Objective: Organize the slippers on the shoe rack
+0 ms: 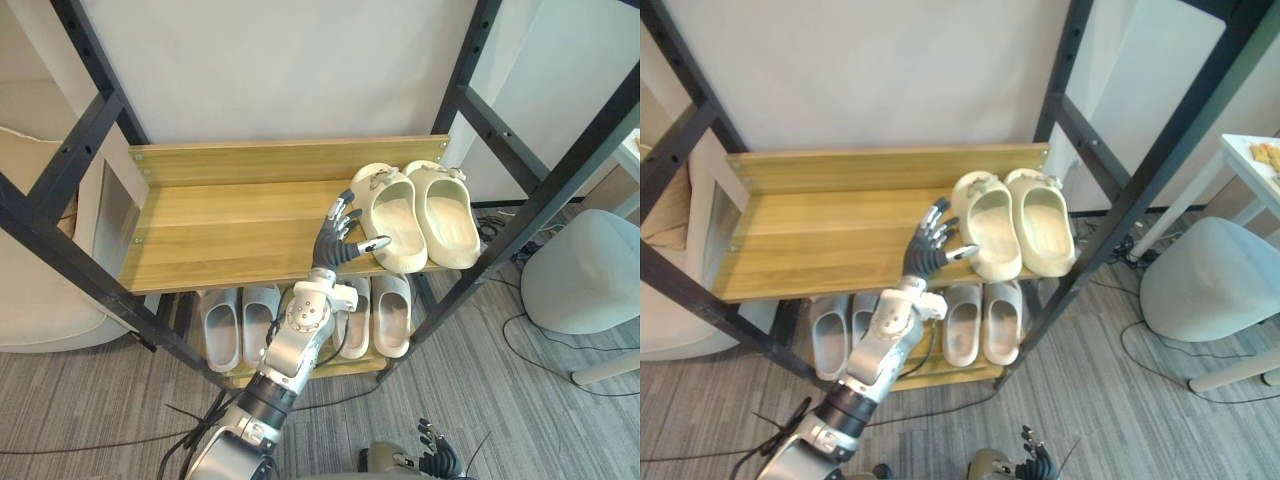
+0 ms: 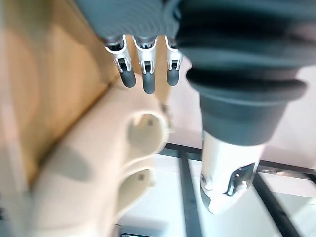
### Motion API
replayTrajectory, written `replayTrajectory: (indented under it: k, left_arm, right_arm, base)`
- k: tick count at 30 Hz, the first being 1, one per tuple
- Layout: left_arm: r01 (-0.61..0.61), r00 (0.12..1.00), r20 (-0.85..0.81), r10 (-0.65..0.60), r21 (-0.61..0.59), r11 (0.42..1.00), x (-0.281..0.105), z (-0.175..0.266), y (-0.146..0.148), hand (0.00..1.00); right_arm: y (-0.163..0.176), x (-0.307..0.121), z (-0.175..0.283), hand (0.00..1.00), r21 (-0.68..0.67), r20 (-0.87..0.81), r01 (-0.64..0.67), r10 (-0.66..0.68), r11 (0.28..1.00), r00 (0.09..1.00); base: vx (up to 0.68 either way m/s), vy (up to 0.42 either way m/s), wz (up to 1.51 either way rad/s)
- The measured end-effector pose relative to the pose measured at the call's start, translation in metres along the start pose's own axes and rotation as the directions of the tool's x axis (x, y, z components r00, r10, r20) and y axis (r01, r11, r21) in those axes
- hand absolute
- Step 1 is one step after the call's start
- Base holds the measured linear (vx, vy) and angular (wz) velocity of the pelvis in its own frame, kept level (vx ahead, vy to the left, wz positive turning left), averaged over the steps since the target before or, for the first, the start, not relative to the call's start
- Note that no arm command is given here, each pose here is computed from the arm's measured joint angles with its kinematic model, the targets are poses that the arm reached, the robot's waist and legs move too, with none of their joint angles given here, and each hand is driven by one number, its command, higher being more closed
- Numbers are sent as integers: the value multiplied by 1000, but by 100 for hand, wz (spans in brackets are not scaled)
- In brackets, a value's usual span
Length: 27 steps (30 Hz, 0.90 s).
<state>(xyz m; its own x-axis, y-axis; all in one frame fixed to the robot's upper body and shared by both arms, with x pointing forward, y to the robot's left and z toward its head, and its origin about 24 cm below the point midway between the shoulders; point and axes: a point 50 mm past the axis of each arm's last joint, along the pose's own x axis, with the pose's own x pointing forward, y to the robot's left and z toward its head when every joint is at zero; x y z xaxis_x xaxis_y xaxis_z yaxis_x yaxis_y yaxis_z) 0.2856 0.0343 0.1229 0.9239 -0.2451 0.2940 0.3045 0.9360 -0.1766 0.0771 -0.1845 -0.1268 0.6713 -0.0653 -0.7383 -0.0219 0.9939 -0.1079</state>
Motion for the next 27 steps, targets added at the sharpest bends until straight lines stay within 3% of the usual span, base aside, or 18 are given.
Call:
replayTrajectory:
  k: [9, 10, 12, 17, 22, 27]
  left_arm:
    - [177, 980, 110, -169, -68, 982, -34, 24, -8, 0]
    - [252, 964, 109, -241, -106, 962, -42, 25, -17, 0]
    - [288, 956, 107, -274, -143, 947, -47, 24, -22, 0]
    - [436, 888, 6, -460, -330, 837, -89, -1, -48, 0]
    - [423, 853, -142, -503, -376, 824, -116, -31, -44, 0]
    - [258, 792, -458, -403, -347, 902, -150, -96, -16, 0]
  right_arm:
    - [-1, -1, -6, 0, 3, -29, -23, 23, 1000, 999]
    - [-2, -1, -10, 0, 2, -45, -26, 26, 1000, 999]
    - [-3, -1, -11, 0, -3, -54, -26, 26, 1000, 998]
    - [-11, 0, -19, 0, -26, -103, -22, 19, 999, 995]
    - [-12, 5, -22, 0, -34, -133, -24, 19, 999, 991]
    - [-13, 10, -25, 0, -41, -170, -21, 14, 999, 985]
  base:
    - [6, -6, 12]
    - [-36, -23, 0]
    - [1, -10, 2]
    - [2, -21, 14]
    - [-16, -14, 7]
    - [-7, -3, 1]
